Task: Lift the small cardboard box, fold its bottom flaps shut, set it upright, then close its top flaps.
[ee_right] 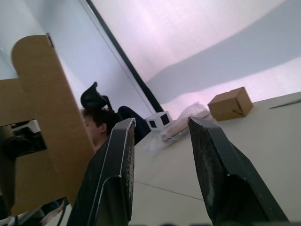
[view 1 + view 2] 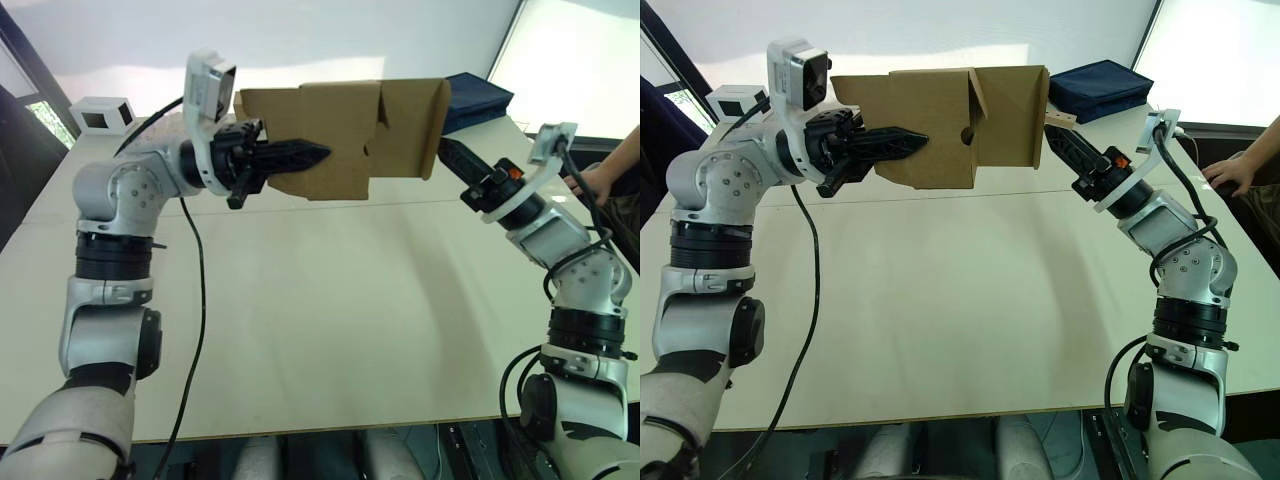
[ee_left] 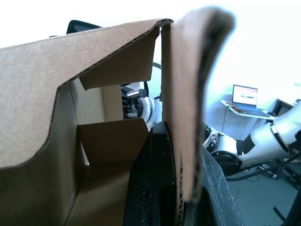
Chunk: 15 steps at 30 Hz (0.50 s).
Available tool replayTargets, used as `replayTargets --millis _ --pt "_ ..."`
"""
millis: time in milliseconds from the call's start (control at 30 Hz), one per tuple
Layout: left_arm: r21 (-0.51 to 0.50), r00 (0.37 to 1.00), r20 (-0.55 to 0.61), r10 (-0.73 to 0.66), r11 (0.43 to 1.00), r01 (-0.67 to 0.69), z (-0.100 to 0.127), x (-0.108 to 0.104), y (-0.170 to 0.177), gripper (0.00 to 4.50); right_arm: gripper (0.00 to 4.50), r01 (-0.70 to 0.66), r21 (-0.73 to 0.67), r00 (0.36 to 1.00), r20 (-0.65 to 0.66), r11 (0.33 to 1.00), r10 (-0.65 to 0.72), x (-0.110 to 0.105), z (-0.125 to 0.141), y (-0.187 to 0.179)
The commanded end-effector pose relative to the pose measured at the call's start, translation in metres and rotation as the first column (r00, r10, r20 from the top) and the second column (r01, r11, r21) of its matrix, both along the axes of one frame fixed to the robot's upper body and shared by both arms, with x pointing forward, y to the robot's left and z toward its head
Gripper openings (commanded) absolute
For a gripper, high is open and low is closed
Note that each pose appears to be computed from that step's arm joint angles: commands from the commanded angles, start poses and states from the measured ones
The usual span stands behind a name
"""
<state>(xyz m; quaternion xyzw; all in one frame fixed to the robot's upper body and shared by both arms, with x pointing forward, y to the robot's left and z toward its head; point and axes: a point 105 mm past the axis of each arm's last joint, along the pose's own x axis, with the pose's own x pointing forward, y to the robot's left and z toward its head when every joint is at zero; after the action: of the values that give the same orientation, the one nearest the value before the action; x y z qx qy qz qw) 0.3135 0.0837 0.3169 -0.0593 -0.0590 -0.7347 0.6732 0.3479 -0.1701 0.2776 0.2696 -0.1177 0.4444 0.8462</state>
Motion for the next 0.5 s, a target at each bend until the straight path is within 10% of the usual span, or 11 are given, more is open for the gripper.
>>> replayTargets --millis 33,500 --pt "-0.028 0.999 0.052 -0.008 1.000 0.010 0.015 -0.004 0.001 0.00 1.79 -0.101 0.017 0.991 0.088 0.995 0.099 -0.022 0.023 0.016" --pt "-0.044 0.999 0.032 0.018 0.999 -0.016 0.016 0.004 0.003 0.00 1.79 -0.225 0.054 0.971 0.090 0.973 0.219 -0.049 0.025 0.045"
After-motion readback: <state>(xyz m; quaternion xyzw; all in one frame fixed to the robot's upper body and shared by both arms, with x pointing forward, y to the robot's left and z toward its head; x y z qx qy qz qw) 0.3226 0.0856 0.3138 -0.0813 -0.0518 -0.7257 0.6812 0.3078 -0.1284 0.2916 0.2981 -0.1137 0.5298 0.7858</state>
